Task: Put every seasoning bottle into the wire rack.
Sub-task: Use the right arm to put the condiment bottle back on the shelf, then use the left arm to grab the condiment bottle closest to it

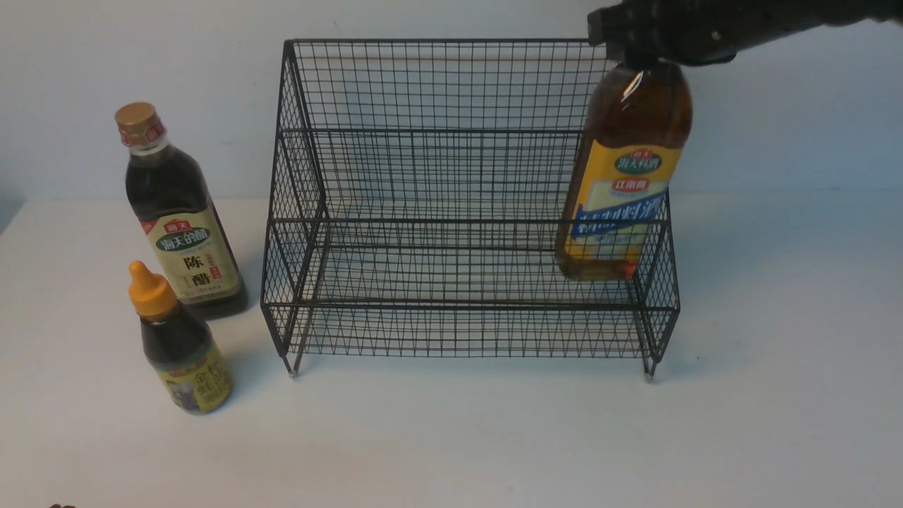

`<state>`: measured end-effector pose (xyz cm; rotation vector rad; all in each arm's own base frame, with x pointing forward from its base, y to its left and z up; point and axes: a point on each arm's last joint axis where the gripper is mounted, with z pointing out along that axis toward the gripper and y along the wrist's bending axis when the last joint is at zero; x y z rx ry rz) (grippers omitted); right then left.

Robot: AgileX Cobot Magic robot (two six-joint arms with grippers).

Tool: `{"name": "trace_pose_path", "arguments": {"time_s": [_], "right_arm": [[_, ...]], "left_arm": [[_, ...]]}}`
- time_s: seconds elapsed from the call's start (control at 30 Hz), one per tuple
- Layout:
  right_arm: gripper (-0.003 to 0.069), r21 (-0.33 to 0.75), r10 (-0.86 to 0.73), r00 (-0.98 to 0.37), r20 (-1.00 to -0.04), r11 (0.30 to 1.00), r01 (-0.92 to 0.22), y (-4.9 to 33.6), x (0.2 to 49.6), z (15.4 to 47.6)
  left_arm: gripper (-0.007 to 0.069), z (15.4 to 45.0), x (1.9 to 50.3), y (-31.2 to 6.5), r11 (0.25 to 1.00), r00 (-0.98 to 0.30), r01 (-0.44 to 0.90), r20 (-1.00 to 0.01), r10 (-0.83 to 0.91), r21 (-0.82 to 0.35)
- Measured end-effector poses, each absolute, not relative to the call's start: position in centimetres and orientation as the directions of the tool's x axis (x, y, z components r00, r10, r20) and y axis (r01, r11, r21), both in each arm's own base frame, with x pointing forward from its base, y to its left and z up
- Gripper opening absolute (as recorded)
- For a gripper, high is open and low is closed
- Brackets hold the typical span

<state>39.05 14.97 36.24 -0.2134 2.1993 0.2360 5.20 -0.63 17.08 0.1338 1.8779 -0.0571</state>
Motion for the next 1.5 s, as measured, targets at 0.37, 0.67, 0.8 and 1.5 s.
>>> {"name": "trace_pose_path", "arguments": {"time_s": [0.37,0.67,0.8,1.5], "right_arm": [[0.0448,0.151,-0.052,-0.626,-0.778,0.952,-0.266,16.0,39.4,35.4],[0.0543,0.115,-0.056,-0.515,-0.855,0.949,-0.294,14.0,35.1,43.7],[0.0518,0.058,-0.071,-0.405,-0.912,0.953,-0.297,12.0,30.8,48.9],[-0.0014,0.091,0.111,0.057,-0.992,0.956,-0.278,1.1,5.3,42.9]], "left_arm": [[-0.0005,17.1,5.2,-0.6,0.992,-0.301,0.121,-0.951,0.064,0.028],[-0.0005,17.1,5.2,-0.6,0.992,-0.301,0.121,-0.951,0.064,0.028],[-0.0005,17.1,5.2,-0.6,0.992,-0.301,0.121,-0.951,0.064,0.028],[-0.0005,17.1,5.2,-0.5,0.991,-0.289,0.118,-0.952,0.099,0.068]]}}
